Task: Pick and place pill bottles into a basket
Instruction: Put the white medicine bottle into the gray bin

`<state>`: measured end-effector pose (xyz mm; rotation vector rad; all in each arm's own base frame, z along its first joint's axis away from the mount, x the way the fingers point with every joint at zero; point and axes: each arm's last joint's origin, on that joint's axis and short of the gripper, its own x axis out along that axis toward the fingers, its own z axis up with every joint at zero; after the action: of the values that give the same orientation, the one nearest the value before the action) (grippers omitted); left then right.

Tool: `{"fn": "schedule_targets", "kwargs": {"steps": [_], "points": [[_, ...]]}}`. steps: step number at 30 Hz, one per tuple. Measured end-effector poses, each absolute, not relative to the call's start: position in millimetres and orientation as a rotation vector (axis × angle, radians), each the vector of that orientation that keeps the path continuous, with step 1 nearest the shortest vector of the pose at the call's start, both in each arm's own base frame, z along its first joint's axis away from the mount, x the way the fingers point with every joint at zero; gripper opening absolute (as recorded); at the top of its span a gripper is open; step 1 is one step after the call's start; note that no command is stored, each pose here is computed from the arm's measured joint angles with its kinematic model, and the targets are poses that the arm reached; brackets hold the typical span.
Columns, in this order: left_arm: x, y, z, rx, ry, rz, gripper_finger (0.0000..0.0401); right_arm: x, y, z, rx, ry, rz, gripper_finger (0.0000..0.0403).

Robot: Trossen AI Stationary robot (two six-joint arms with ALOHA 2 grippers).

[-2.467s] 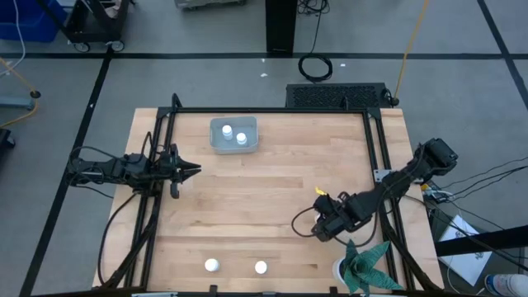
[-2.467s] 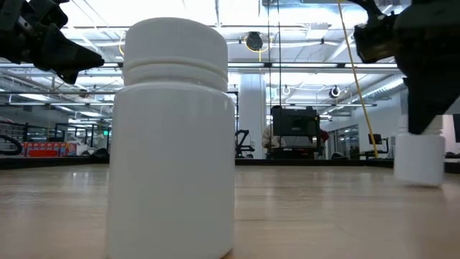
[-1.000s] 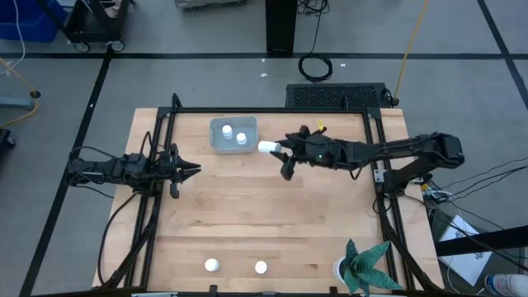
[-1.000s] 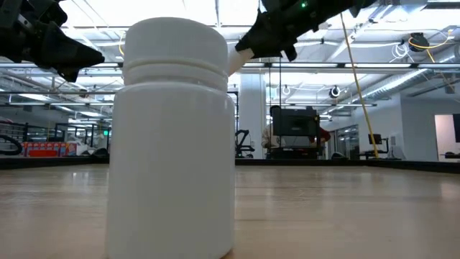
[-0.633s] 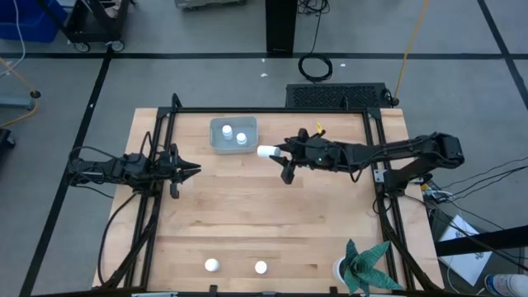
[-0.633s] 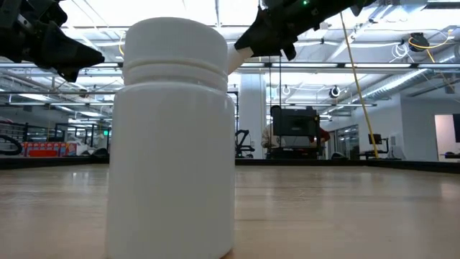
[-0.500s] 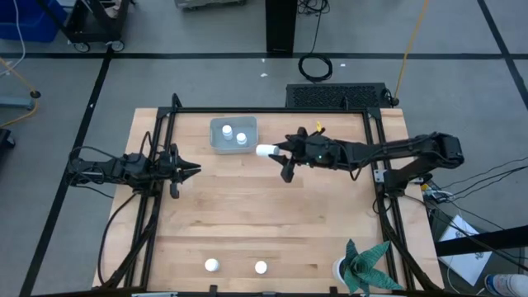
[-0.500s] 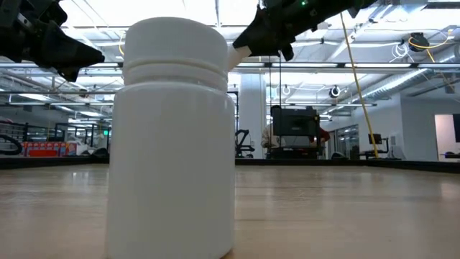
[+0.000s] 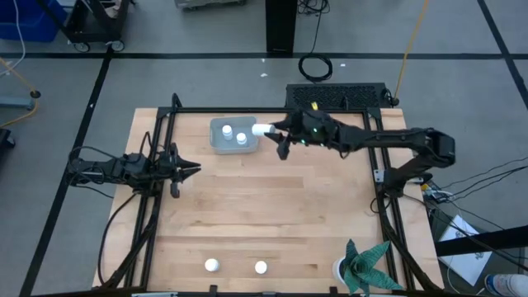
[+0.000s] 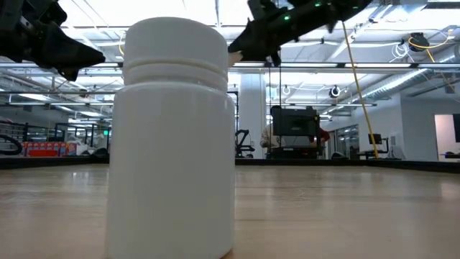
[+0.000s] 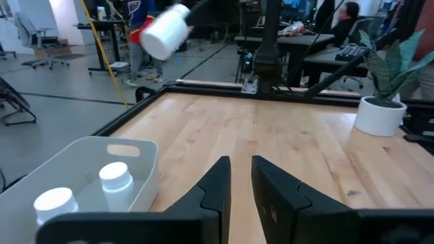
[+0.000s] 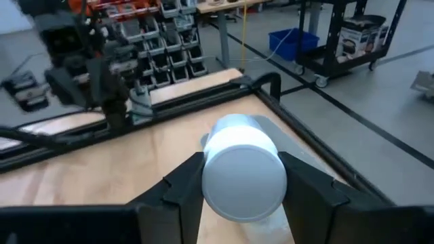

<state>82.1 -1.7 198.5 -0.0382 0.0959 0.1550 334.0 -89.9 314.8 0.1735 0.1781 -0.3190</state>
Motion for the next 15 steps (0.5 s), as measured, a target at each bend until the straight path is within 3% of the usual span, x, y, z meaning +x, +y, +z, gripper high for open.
{"fn": "schedule_targets", "kwargs": {"steps": [7,15], "points": [[82.0,-1.5,198.5,-0.036,0.096,0.161,0.0067,379.1,-123.8,334.0,0.166,0.265,-0.35,0.0153],[82.1,-1.5,198.5,-0.038,0.096,0.161,0.0067,439.0,-162.6,336.0,0.175,0.517,-0.382,0.0152]]}}
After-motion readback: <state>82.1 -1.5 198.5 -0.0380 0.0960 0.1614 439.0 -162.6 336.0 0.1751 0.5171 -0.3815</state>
